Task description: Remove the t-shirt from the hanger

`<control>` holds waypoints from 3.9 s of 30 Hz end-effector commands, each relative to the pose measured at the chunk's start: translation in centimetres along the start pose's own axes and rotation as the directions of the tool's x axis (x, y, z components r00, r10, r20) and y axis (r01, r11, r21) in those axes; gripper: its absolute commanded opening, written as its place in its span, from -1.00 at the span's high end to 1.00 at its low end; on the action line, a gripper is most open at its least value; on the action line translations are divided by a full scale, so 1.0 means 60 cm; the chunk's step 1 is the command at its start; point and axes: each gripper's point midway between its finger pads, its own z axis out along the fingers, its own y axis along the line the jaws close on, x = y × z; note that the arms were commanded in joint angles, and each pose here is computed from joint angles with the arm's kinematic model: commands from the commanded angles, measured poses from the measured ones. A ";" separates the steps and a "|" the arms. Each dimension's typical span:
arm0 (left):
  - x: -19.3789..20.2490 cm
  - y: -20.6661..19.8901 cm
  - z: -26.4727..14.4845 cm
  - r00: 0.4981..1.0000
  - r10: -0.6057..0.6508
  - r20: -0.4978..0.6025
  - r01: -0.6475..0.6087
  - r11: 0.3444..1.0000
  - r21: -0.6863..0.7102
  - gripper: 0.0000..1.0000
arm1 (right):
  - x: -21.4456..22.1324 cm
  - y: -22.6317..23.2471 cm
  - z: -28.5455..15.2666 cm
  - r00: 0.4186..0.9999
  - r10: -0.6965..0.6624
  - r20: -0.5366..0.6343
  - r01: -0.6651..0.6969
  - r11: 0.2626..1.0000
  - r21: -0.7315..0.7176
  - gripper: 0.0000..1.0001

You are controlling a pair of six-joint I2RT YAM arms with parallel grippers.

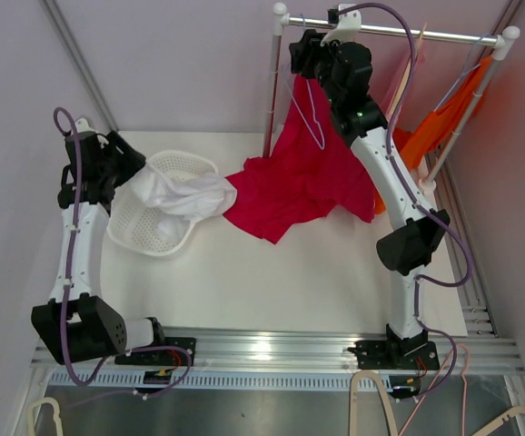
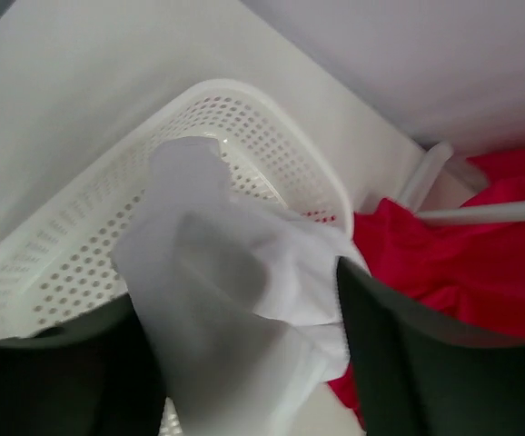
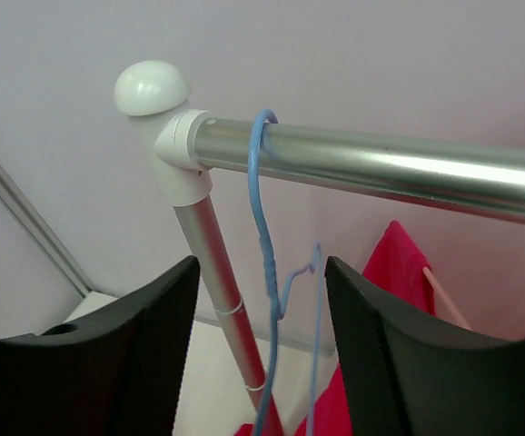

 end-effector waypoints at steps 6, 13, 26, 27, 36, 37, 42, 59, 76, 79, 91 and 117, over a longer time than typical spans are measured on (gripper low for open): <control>-0.072 -0.047 -0.109 0.982 0.070 0.175 -0.083 0.994 0.068 -0.99 | -0.141 -0.033 -0.096 0.999 0.010 0.049 -0.015 0.995 0.099 -0.39; -0.109 -0.069 -0.188 0.953 0.109 0.283 -0.138 0.987 0.084 -0.99 | -0.187 -0.061 -0.182 1.000 -0.025 0.016 0.023 0.991 0.134 -0.35; -0.027 -0.233 -0.244 0.906 0.309 0.290 -0.401 0.845 0.354 -0.89 | -0.100 -0.151 -0.136 0.985 0.054 -0.164 -0.041 0.996 0.085 -0.29; -0.025 -0.243 -0.249 0.902 0.315 0.295 -0.411 0.833 0.370 -0.90 | -0.097 -0.154 -0.134 0.984 0.062 -0.168 -0.049 0.995 0.082 -0.29; -0.017 -0.279 -0.263 0.885 0.327 0.330 -0.447 0.795 0.410 -0.93 | -0.068 -0.155 -0.118 0.979 0.051 -0.196 -0.045 0.998 0.036 -0.26; -0.013 -0.283 -0.265 0.883 0.333 0.330 -0.453 0.790 0.414 -0.93 | -0.066 -0.156 -0.113 0.980 0.050 -0.193 -0.045 0.998 0.032 -0.25; -0.007 -0.291 -0.257 0.862 0.370 0.345 -0.491 0.781 0.387 -0.93 | -0.031 -0.168 -0.083 0.975 0.070 -0.211 -0.068 0.998 0.014 -0.23; -0.002 -0.303 -0.249 0.856 0.388 0.342 -0.506 0.767 0.395 -0.93 | -0.011 -0.160 -0.057 0.975 0.078 -0.209 -0.083 0.996 -0.014 1.00; 0.124 -0.419 -0.349 0.760 0.449 0.470 -0.646 0.449 0.617 -0.99 | -0.085 -0.122 -0.214 0.965 0.121 -0.231 -0.061 0.966 0.252 1.00; 0.171 -0.446 -0.378 0.753 0.439 0.489 -0.645 0.351 0.679 -0.99 | -0.045 -0.133 -0.278 0.944 0.214 -0.252 -0.074 0.879 0.470 1.00; 0.410 -0.459 -0.495 0.733 0.345 0.586 -0.599 -0.080 0.797 -0.99 | 0.025 -0.063 -0.440 0.886 0.357 -0.297 -0.174 0.848 0.502 1.00; 0.567 -0.532 -0.602 0.732 0.355 0.581 -0.496 -0.308 0.812 0.99 | 0.004 -0.050 -0.456 0.895 0.352 -0.275 -0.187 0.854 0.485 1.00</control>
